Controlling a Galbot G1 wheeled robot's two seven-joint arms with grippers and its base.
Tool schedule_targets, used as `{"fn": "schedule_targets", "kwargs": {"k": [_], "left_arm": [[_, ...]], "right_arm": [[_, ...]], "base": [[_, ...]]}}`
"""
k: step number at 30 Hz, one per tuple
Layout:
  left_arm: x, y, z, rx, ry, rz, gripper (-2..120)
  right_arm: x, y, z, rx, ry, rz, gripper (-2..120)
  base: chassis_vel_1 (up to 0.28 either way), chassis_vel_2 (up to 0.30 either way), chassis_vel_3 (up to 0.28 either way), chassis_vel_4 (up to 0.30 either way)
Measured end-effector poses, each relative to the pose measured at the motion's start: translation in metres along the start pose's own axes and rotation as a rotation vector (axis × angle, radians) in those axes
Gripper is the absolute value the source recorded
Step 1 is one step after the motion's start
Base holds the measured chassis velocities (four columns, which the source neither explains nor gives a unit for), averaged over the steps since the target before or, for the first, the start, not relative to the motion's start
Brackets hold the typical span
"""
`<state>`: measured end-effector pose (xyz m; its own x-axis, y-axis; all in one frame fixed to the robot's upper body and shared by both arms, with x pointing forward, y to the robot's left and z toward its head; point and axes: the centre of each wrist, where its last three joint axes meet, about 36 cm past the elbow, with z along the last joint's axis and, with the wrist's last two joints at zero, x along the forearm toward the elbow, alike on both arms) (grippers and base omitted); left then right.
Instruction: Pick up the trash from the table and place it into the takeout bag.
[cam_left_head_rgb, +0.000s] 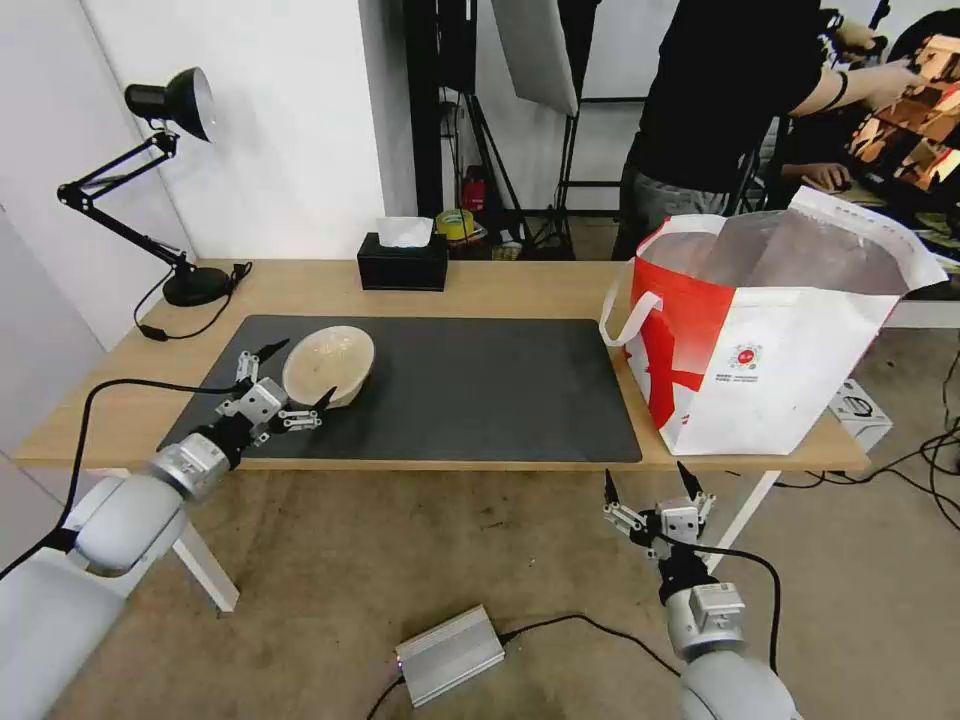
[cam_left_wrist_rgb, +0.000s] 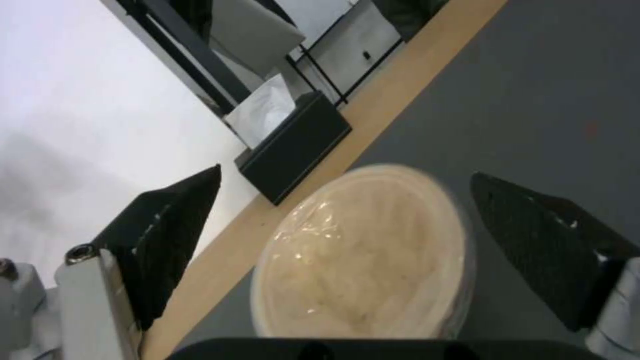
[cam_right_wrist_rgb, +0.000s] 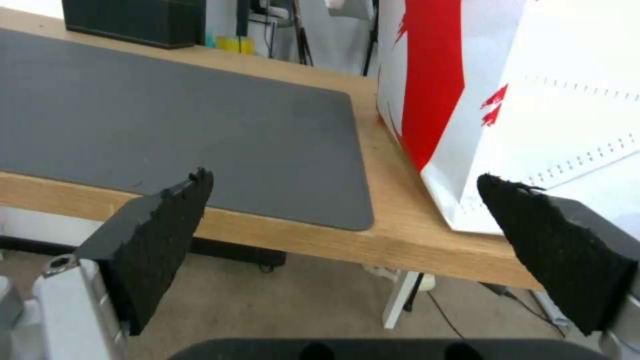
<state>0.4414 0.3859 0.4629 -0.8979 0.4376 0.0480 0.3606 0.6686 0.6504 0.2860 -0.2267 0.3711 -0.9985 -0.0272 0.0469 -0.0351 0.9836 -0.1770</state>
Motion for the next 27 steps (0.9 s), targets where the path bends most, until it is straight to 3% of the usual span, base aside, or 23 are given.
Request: {"fn": "schedule_targets", "kwargs": {"k": [27], "left_arm": [[-0.005, -0.022, 0.021, 0.065, 0.041, 0.024, 100]], "right_arm": [[0.001, 0.0, 0.0, 0.002, 0.001, -0.001, 100]], "base": [[0.0, 0.0, 0.0, 0.0]]}}
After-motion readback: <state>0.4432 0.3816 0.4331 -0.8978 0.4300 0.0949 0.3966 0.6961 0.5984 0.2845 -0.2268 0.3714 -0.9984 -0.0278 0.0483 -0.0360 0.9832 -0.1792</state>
